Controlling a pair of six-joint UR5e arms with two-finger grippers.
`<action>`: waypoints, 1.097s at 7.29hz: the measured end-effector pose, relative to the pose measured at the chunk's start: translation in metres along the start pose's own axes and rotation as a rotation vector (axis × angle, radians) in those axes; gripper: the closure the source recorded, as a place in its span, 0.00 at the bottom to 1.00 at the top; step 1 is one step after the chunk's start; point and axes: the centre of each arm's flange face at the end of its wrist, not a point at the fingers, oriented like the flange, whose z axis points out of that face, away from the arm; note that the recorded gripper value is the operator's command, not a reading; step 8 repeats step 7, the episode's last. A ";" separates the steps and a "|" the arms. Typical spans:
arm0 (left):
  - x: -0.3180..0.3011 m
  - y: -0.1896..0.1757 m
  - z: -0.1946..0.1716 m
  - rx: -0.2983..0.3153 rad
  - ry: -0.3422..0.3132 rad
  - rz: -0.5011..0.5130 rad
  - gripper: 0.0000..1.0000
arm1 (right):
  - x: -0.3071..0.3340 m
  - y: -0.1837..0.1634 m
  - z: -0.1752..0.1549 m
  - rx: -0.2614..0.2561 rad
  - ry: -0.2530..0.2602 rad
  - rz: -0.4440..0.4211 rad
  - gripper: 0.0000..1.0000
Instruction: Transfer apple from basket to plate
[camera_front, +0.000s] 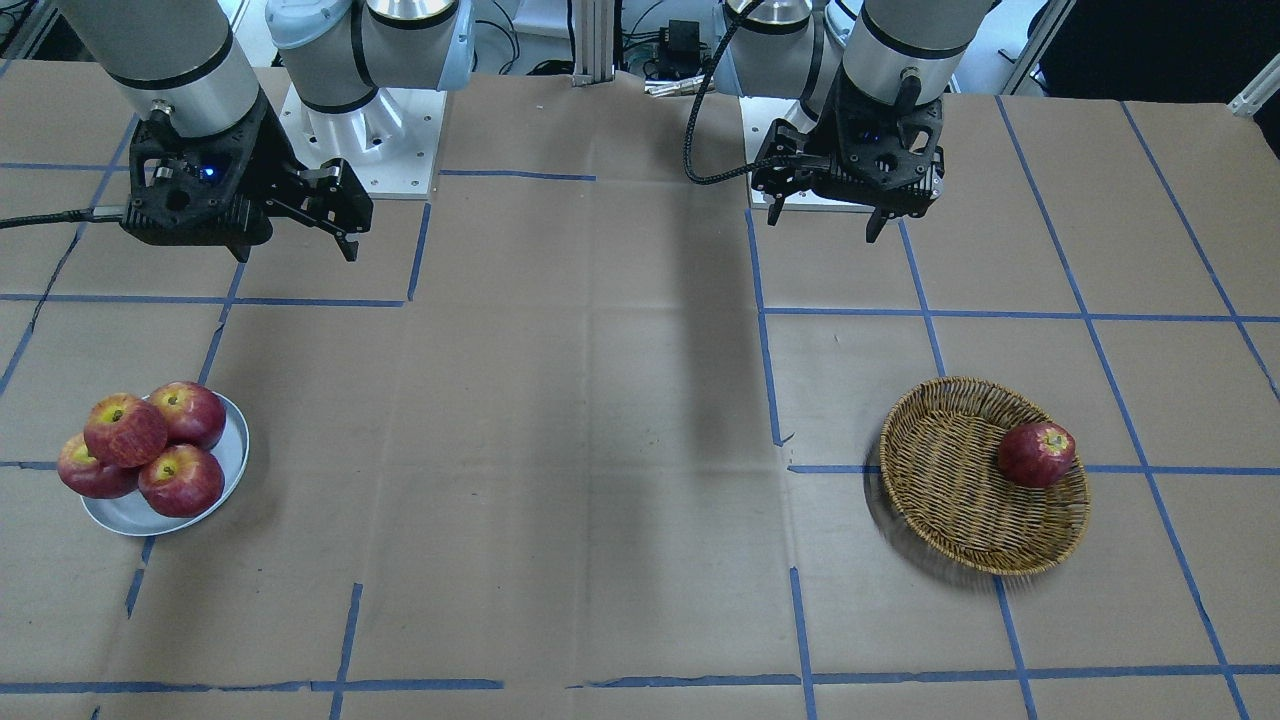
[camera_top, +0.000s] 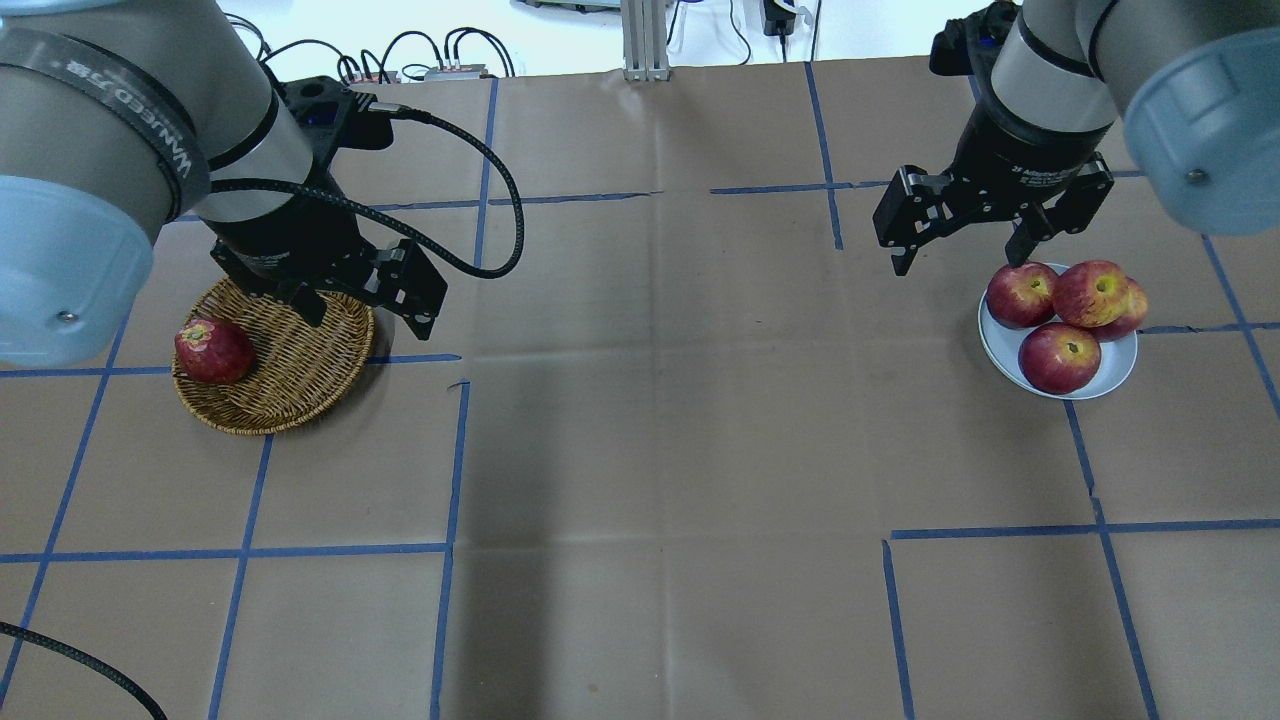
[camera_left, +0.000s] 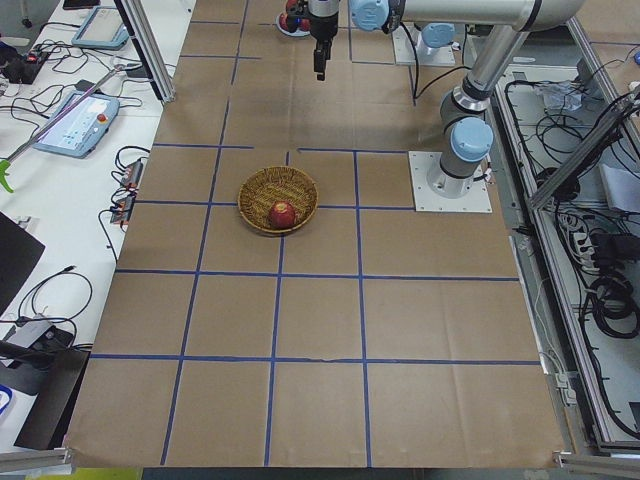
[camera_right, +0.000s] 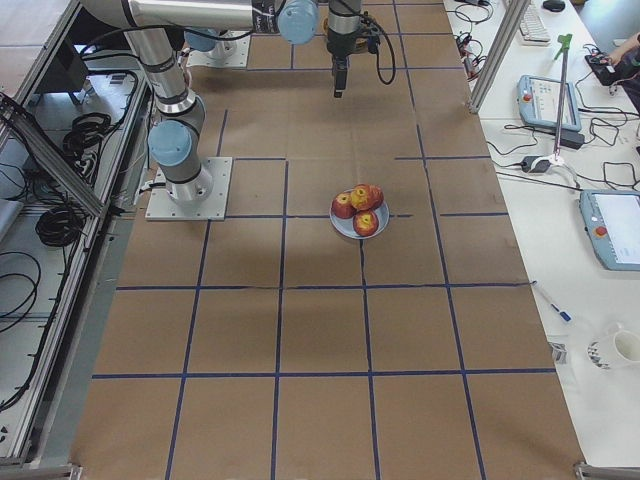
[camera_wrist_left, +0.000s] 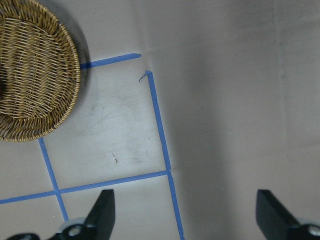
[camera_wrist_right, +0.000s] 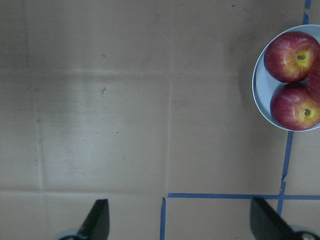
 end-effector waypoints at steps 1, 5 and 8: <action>0.000 0.000 0.000 0.000 0.000 0.000 0.01 | 0.000 0.002 -0.003 -0.001 0.002 0.001 0.00; 0.000 0.000 0.000 0.001 0.000 0.000 0.01 | -0.001 0.005 -0.013 0.021 0.010 0.005 0.00; 0.000 0.000 -0.001 0.002 0.000 0.001 0.01 | -0.001 0.004 -0.012 0.022 0.010 0.005 0.00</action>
